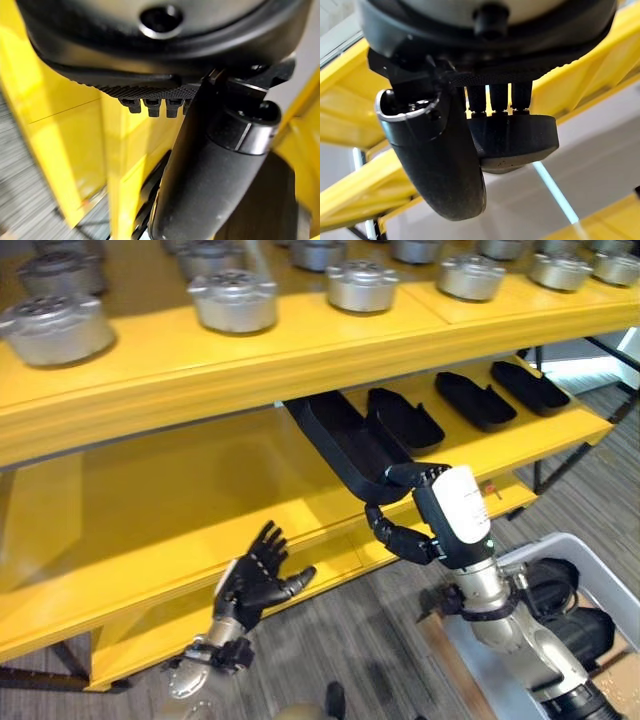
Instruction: Move parts from the plastic box to the shelf.
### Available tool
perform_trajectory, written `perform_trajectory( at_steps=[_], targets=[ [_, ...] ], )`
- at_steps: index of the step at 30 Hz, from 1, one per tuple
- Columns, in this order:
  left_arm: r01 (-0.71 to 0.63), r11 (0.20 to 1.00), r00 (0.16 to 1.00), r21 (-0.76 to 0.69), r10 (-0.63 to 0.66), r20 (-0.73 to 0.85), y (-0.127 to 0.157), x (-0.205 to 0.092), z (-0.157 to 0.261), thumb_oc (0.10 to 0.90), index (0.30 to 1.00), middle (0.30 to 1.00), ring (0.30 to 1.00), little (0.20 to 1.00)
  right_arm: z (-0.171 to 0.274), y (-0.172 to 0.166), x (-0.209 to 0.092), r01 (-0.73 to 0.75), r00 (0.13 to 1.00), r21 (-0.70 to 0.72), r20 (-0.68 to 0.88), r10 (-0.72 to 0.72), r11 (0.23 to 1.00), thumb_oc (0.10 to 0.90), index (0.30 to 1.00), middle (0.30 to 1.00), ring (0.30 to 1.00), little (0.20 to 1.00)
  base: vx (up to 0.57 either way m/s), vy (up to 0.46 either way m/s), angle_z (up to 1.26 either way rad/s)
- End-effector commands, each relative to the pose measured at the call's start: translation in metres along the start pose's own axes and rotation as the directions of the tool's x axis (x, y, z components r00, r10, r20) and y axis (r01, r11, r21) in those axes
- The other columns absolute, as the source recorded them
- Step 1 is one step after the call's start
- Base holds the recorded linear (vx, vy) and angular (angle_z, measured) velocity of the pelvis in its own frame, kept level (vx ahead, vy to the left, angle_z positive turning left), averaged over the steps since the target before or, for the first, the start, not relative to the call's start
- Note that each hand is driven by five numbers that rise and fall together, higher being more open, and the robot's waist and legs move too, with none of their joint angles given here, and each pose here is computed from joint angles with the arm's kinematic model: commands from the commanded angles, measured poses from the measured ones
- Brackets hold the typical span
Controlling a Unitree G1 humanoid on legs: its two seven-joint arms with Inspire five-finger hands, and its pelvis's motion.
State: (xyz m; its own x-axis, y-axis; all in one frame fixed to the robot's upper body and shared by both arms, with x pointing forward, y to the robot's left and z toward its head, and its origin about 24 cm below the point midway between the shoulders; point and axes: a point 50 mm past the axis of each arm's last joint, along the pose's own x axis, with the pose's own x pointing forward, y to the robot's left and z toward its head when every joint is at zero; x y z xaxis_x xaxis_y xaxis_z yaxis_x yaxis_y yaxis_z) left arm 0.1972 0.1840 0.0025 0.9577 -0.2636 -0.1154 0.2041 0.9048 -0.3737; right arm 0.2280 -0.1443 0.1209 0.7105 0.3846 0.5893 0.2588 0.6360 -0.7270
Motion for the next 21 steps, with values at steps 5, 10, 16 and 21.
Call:
perform_trajectory(
  at_steps=[5, 10, 16, 21],
  targets=[
    [0.128, 0.992, 0.973, 0.017, -0.129, 0.191, -0.03, 0.022, 0.037, 0.9, 1.0, 1.0, 1.0, 1.0, 0.016, -0.039, 0.029, 0.164, 0.972, 0.037, 0.164, -0.168, 0.986, 0.4, 0.3, 0.3, 0.3, 0.3, 0.1, 0.095, 0.42],
    [0.143, 0.989, 0.968, 0.036, -0.148, 0.202, -0.033, 0.024, 0.038, 0.9, 1.0, 1.0, 1.0, 1.0, 0.008, -0.041, 0.025, 0.157, 0.977, 0.037, 0.143, -0.161, 0.987, 0.4, 0.3, 0.3, 0.3, 0.3, 0.09, 0.012, 0.52],
    [0.122, 0.992, 0.969, 0.026, -0.125, 0.213, -0.032, 0.021, 0.04, 0.9, 1.0, 1.0, 1.0, 1.0, 0.008, -0.033, 0.025, 0.126, 0.983, 0.056, 0.129, -0.132, 0.99, 0.4, 0.3, 0.3, 0.3, 0.3, 0.12, -0.043, 0.62],
    [0.114, 0.993, 0.975, 0.027, -0.118, 0.188, -0.032, 0.018, 0.036, 0.9, 1.0, 1.0, 1.0, 1.0, 0.002, -0.028, 0.026, 0.124, 0.989, 0.063, 0.071, -0.128, 0.99, 0.4, 0.3, 0.3, 0.3, 0.3, 0.15, -0.066, 0.12]
  ],
)
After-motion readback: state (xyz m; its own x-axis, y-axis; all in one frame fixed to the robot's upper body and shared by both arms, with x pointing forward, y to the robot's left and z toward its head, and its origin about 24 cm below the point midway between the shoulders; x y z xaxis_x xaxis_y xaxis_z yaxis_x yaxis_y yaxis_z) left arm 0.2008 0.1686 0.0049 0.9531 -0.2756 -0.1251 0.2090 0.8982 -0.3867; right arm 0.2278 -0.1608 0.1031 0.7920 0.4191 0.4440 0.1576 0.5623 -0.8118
